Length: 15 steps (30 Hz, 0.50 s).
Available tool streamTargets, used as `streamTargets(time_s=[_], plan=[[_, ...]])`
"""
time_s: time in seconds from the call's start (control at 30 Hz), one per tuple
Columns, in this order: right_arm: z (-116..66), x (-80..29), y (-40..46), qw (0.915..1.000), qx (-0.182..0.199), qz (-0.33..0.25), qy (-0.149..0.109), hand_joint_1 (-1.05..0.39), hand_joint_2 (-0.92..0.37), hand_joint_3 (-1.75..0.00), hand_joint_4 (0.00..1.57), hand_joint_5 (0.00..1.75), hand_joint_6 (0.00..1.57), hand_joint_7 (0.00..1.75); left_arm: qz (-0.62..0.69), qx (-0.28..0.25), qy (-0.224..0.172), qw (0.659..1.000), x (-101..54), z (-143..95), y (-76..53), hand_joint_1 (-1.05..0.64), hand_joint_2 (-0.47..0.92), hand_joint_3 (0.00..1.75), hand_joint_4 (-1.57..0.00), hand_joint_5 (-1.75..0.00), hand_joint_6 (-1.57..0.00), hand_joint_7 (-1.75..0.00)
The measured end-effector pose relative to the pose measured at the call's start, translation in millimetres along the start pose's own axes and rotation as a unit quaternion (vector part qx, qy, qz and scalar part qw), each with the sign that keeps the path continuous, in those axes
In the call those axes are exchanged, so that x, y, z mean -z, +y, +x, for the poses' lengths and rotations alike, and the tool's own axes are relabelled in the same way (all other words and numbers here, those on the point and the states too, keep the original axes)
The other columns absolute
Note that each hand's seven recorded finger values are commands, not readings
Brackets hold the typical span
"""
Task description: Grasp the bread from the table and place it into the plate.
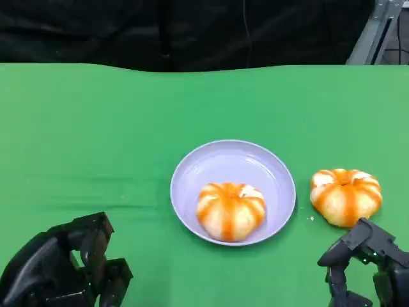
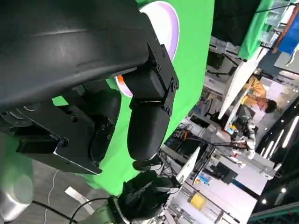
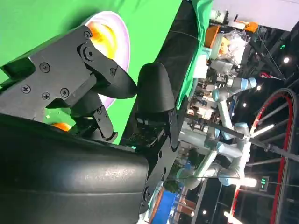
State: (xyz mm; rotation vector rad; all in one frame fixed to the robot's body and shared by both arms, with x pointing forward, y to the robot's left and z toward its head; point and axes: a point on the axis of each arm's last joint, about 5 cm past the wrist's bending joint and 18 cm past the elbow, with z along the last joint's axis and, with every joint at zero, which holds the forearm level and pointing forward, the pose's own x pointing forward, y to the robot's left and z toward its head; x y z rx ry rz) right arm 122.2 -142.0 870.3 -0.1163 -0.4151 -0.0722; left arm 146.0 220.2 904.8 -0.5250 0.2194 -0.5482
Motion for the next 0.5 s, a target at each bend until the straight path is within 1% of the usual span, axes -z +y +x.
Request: streamTargets(time_s=[0.5], plan=[[0.0,0.7,-0.6,1.0000,0.002,-0.001,-0.002,-0.12,-0.50,-1.21,0.84,1.75,0.75,1.52,0.002,0.001,-0.004,1.000,-0.5,1.2,0.0,0.11,0.58,1.65,-1.11,-1.75,-0.97,-1.75]])
